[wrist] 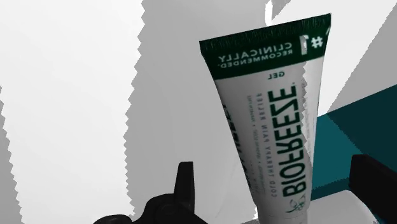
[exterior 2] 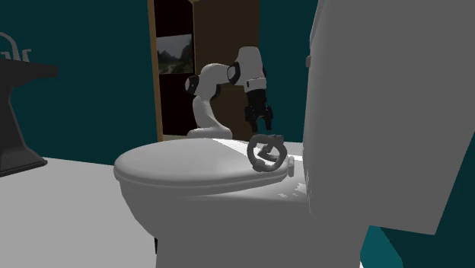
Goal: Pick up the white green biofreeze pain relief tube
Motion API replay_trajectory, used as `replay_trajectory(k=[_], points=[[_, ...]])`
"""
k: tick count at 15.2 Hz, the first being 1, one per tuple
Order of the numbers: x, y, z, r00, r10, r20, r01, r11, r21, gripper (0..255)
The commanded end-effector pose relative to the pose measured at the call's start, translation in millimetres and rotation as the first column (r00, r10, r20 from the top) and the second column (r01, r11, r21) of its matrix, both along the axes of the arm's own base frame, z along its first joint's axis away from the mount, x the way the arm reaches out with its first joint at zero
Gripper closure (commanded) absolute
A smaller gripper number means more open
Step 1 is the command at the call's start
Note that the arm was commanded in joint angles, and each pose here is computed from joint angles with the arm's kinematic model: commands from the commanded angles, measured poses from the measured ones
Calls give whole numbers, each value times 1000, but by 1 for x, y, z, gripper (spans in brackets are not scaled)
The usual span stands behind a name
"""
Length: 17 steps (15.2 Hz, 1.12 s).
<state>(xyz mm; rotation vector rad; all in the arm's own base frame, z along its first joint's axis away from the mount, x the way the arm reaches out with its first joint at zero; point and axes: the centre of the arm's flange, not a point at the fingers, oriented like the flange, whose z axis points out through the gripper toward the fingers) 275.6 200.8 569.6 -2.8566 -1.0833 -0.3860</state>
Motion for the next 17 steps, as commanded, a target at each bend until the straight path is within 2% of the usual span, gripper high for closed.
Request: replay_trajectory(k=[1,9,10,17], points=[[-5,7,-4,1000,27,15,-28,1000,10,0],[-5,7,-39,1000,27,15,-28,1000,10,0],[-5,7,-38,1000,27,15,-28,1000,10,255],[-5,7,-38,1000,27,15,-28,1000,10,255]])
